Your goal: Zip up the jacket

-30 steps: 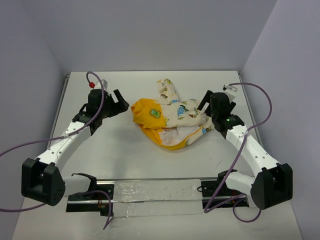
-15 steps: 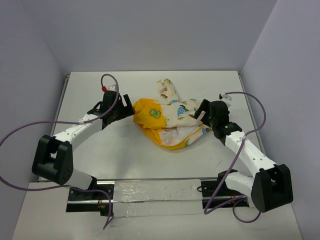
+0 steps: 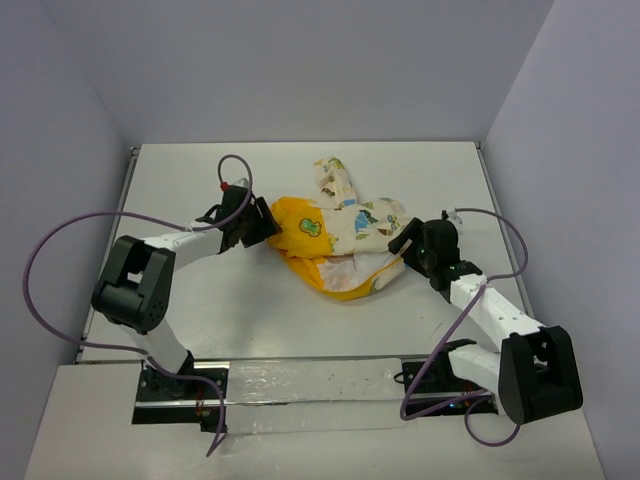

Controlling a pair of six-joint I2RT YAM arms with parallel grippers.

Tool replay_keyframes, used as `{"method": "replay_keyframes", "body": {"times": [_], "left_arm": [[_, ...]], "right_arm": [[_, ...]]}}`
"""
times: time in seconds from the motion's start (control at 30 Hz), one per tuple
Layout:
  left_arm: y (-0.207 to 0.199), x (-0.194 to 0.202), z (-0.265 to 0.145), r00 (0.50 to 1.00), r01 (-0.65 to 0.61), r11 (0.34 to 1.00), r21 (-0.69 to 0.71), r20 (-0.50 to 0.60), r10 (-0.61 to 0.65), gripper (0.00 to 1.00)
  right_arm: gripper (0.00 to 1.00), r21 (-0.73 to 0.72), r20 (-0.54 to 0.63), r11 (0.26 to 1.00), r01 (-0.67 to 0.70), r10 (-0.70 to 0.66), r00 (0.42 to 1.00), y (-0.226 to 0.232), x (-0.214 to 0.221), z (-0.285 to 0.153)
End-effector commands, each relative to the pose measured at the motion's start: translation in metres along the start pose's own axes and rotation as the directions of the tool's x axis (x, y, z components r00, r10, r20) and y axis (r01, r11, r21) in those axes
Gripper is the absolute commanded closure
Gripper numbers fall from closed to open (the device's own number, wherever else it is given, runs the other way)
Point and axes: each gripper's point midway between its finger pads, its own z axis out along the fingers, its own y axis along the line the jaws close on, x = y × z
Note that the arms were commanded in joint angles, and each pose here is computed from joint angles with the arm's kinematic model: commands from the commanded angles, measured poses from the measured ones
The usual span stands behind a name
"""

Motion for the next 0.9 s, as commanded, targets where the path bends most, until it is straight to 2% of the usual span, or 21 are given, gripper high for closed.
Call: {"method": "replay_keyframes", "body": {"times": [0.0,0.07,0.1,0.13,0.17,0.23,0.33,0.37,0.47,0.53,0.63,0.7,0.77,0.87], "left_arm": [[-0.046,-0.021,0.004,0.999,0.016,0.988,0.153,0.036,-0.022,0.65],[-0.051,-0.024,0.007,0.999,0.012,0.987,0.16,0.028,-0.017,0.94],[-0.053,-0.025,0.008,1.0,0.009,0.988,0.156,0.021,-0.013,1.0],[-0.054,-0.026,0.009,1.0,0.008,0.989,0.151,0.015,-0.01,1.0],[-0.057,-0.03,0.009,1.0,0.005,0.988,0.154,0.019,-0.008,1.0],[-0.06,-0.037,0.0,1.0,0.003,0.989,0.147,0.029,-0.007,1.0],[-0.08,-0.067,-0.025,0.995,-0.008,0.983,0.182,0.102,-0.011,1.0],[-0.091,-0.085,-0.042,0.99,-0.006,0.977,0.212,0.141,-0.024,1.0],[-0.106,-0.12,-0.076,0.974,0.016,0.964,0.265,0.212,-0.075,1.0],[-0.121,-0.146,-0.118,0.953,0.023,0.942,0.335,0.278,-0.122,1.0],[-0.127,-0.166,-0.171,0.91,0.026,0.923,0.384,0.374,-0.181,1.0],[-0.119,-0.161,-0.195,0.891,0.056,0.92,0.388,0.396,-0.221,1.0],[-0.105,-0.141,-0.202,0.891,0.102,0.916,0.389,0.374,-0.258,1.0],[-0.069,-0.076,-0.175,0.907,0.231,0.908,0.35,0.26,-0.331,1.0]], "right_arm": [[0.27,-0.065,0.04,0.995,-0.072,0.075,0.996,0.01,-0.006,0.001],[0.36,-0.063,0.046,0.995,-0.073,0.076,0.996,0.01,-0.008,0.001],[0.48,-0.057,0.055,0.996,-0.069,0.072,0.996,0.01,-0.011,0.001],[0.61,-0.052,0.064,0.997,-0.066,0.069,0.996,0.01,-0.014,0.001],[0.83,-0.047,0.077,0.997,-0.065,0.068,0.995,0.01,-0.017,0.0],[0.99,-0.05,0.118,0.997,-0.06,0.066,0.991,0.015,-0.029,-0.005],[1.0,-0.047,0.203,0.998,-0.044,0.052,0.978,0.029,-0.062,-0.014],[1.0,-0.069,0.262,0.997,-0.025,0.042,0.964,0.046,-0.088,-0.022],[1.0,-0.107,0.347,0.994,0.031,0.008,0.938,0.082,-0.137,-0.036],[1.0,-0.156,0.407,0.985,0.069,0.0,0.913,0.123,-0.184,-0.056],[1.0,-0.225,0.432,0.961,0.163,-0.051,0.9,0.166,-0.214,-0.077],[1.0,-0.249,0.433,0.946,0.206,-0.082,0.898,0.179,-0.219,-0.083],[1.0,-0.237,0.4,0.946,0.221,-0.113,0.91,0.172,-0.206,-0.073],[1.0,-0.143,0.328,0.97,0.196,-0.14,0.934,0.126,-0.168,-0.041]]}}
